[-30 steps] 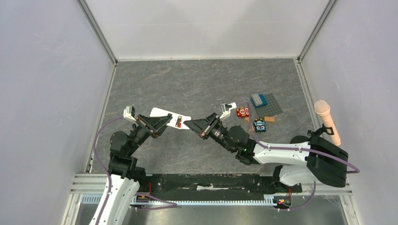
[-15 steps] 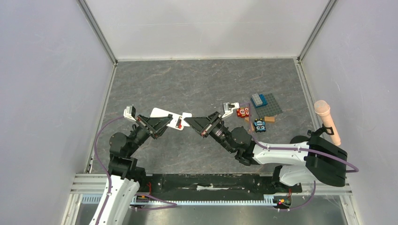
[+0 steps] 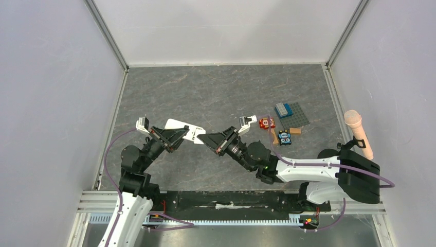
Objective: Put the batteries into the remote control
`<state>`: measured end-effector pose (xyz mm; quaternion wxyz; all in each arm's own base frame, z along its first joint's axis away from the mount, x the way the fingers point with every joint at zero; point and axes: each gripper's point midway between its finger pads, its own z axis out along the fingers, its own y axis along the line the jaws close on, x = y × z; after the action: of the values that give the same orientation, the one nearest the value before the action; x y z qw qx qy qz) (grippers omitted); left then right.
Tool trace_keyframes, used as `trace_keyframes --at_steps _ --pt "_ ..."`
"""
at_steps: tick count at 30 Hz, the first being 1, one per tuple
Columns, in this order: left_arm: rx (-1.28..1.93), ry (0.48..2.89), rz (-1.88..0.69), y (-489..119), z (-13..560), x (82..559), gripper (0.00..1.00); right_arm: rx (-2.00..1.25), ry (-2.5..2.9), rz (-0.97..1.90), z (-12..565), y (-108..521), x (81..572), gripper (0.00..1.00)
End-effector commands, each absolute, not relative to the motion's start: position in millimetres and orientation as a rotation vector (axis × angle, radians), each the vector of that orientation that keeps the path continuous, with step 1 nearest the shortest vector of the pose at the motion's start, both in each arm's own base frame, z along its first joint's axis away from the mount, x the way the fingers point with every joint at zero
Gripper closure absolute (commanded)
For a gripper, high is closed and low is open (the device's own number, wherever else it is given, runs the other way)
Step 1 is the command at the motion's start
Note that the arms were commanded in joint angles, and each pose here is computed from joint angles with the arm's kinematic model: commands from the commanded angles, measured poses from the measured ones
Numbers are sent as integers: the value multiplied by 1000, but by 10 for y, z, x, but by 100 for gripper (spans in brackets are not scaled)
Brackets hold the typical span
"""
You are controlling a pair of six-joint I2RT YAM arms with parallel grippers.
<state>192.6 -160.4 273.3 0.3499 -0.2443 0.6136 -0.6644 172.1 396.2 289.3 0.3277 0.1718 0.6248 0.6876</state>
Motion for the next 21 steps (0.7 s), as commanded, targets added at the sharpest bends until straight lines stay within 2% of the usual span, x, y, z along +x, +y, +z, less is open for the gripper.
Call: trace_keyframes --at_steps 1,11,21 --pt "-599 1471 -1788 -1567 3055 1856 98 510 1657 1697 2844 3923 1805 100" --pt "-636 1472 -1795 -1550 2994 1846 98 573 1652 1578 2785 3747 1914 98" --pt "-616 1470 -1829 -1575 3019 1811 98 580 1666 1566 2789 3829 1945 86"
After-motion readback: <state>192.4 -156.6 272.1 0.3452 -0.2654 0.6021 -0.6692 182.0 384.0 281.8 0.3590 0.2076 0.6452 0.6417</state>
